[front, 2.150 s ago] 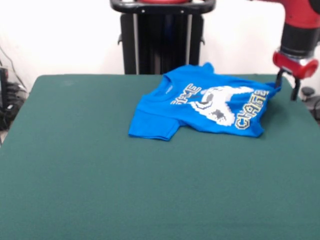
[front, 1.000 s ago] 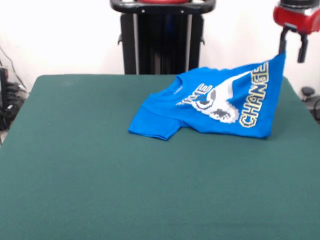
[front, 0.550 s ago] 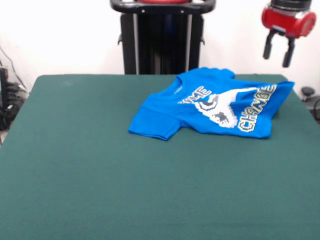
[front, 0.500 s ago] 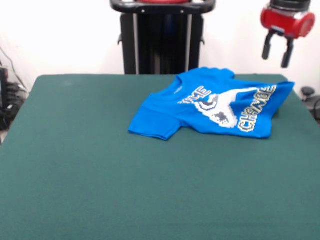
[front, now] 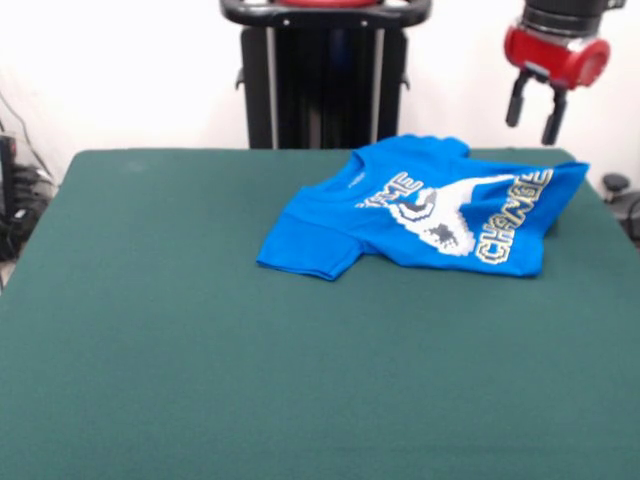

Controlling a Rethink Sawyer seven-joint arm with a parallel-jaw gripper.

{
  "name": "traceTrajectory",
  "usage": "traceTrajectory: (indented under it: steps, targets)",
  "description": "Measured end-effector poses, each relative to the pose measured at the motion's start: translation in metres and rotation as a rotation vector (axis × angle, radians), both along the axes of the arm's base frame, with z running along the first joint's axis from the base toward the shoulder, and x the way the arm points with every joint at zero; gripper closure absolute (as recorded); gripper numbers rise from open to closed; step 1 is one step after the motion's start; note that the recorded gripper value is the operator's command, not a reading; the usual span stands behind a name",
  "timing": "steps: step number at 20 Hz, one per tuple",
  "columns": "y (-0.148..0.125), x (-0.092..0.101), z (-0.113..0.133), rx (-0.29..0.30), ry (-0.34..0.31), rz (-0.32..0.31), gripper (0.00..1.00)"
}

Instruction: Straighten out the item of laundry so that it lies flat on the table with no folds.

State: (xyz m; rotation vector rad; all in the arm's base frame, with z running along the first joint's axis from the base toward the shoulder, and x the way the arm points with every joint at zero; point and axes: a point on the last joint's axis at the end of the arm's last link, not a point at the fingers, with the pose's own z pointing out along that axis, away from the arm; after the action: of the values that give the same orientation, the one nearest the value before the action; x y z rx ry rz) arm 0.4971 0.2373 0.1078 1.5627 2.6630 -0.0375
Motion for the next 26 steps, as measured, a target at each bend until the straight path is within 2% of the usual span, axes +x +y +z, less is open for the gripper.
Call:
traceTrajectory:
  steps: [5,9,15,21,26]
  targets:
    - [-0.005,0.007,0.000,-0.014,-0.009,-0.004,0.00]
    - [-0.010,0.013,-0.015,-0.036,-0.002,-0.002,0.00]
    - [-0.024,0.032,-0.052,-0.094,0.013,0.006,0.00]
    - [-0.035,0.047,-0.066,-0.117,0.007,0.003,0.00]
    - [-0.054,0.056,-0.077,-0.140,-0.023,-0.018,0.00]
